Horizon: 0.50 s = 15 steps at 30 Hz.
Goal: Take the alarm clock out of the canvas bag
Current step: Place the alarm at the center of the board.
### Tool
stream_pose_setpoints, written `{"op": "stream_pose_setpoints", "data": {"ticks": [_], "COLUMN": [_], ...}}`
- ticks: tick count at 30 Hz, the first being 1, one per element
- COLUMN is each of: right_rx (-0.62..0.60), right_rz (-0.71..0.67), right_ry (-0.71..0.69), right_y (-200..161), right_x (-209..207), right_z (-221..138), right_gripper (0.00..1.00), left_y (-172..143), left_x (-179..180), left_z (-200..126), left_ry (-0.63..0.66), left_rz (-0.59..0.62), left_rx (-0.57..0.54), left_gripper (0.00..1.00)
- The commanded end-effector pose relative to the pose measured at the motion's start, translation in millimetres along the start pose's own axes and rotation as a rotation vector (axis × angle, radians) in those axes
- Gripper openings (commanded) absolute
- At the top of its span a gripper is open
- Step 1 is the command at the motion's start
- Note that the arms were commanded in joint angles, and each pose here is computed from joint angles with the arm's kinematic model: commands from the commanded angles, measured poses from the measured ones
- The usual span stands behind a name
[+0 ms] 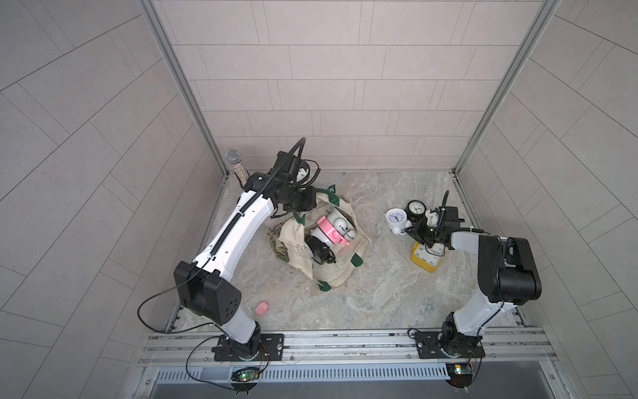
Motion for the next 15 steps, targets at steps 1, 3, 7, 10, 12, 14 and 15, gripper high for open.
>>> {"op": "stream_pose_setpoints", "data": {"ticks": [1, 3, 7, 10, 12, 14, 15], "right_rx": [-0.002, -0.003, 0.006, 0.008, 0.01, 0.011, 0.011], "right_rz": [0.008, 0.008, 0.009, 0.007, 0.007, 0.006, 0.006], "right_ry": [-0.038, -0.037, -0.023, -0.021, -0.019, -0.017, -0.017], "right_y": [2.1, 3.2, 3.2, 3.2, 3.2, 3.3, 3.2], "right_x": [-6.6, -6.3, -6.5, -6.7, -6.6, -6.0, -5.8], "right_z": [3.0, 3.6, 6.7, 7.8, 7.9, 8.0, 7.8], "right_gripper": [0.18, 0.19, 0.21, 0.24, 0.26, 0.26, 0.26], "left_y": [5.6, 5.9, 6.2, 6.3, 6.6, 6.5, 6.4], "left_x": [-6.8, -7.3, -9.2, -10.1, -9.7, -9.9, -10.3], "left_z": [-12.1, -12.3, -12.7, -13.2, -13.6, -14.3, -14.8], "left_ry": [-0.026, -0.03, -0.044, -0.05, -0.045, -0.046, -0.049], "left_rz": [0.01, 0.01, 0.008, 0.003, 0.001, 0.004, 0.004], "left_rx": [-0.041, -0.042, -0.041, -0.041, -0.045, -0.046, -0.046], "left_gripper": [0.0, 0.0, 0.0, 0.0, 0.0, 0.0, 0.0]}}
Point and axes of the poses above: each gripper's point midway between its finger pads, its own z axis out along the fingers, its own x axis along the line the jaws close on, y = z × x, the point moved 6 cm from there along -z, back along the fingers, and after that the axes turned 1 degree about -z, right-handed, at the moved point
